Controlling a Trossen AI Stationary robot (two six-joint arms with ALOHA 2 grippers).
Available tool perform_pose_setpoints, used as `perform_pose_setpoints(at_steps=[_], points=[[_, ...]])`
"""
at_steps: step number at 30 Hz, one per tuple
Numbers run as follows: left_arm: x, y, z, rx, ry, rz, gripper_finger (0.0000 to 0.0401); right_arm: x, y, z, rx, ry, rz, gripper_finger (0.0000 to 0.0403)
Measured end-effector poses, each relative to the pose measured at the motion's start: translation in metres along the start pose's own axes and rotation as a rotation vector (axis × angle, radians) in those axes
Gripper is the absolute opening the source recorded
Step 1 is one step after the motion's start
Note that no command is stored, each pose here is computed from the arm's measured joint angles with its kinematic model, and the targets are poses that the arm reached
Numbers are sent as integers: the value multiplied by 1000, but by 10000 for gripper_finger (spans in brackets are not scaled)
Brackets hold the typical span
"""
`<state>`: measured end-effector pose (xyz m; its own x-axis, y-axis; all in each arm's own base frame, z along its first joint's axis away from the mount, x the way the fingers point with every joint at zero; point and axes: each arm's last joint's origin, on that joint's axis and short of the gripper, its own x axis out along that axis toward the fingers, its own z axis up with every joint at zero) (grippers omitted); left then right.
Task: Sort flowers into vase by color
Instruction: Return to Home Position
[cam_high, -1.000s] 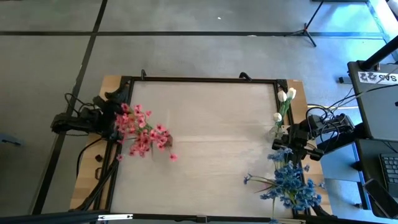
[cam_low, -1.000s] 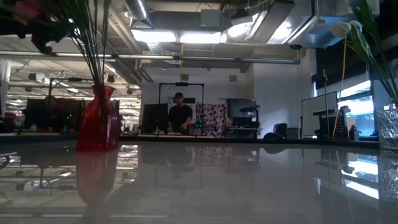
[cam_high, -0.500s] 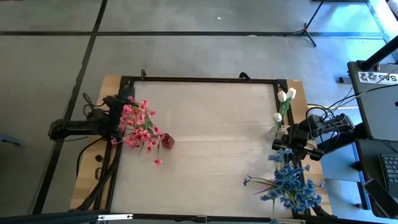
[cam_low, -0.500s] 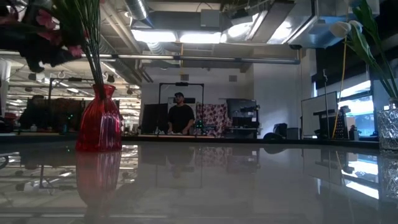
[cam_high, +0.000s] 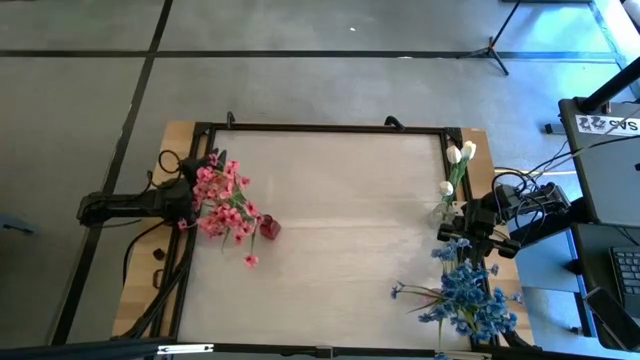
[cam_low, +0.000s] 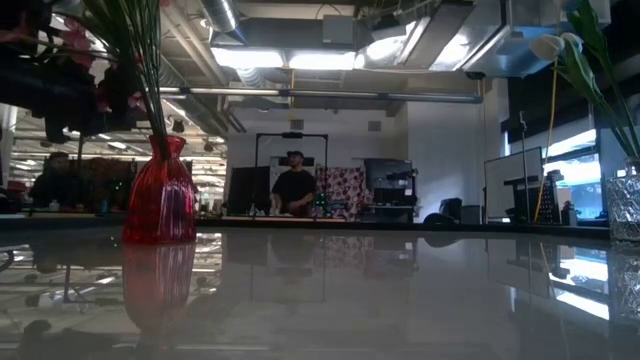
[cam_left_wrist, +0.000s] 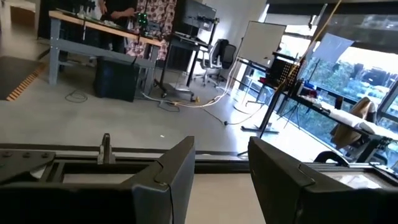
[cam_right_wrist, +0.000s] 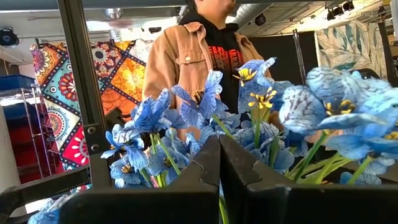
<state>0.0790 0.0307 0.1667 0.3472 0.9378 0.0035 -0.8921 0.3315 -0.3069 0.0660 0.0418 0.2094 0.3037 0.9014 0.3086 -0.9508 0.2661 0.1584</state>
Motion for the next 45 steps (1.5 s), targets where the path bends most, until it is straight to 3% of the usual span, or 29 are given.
perform_pose_setpoints(at_steps=[45], points=[[0,0,0,26,0,-1,146,0,0,0,1,0,0,1]])
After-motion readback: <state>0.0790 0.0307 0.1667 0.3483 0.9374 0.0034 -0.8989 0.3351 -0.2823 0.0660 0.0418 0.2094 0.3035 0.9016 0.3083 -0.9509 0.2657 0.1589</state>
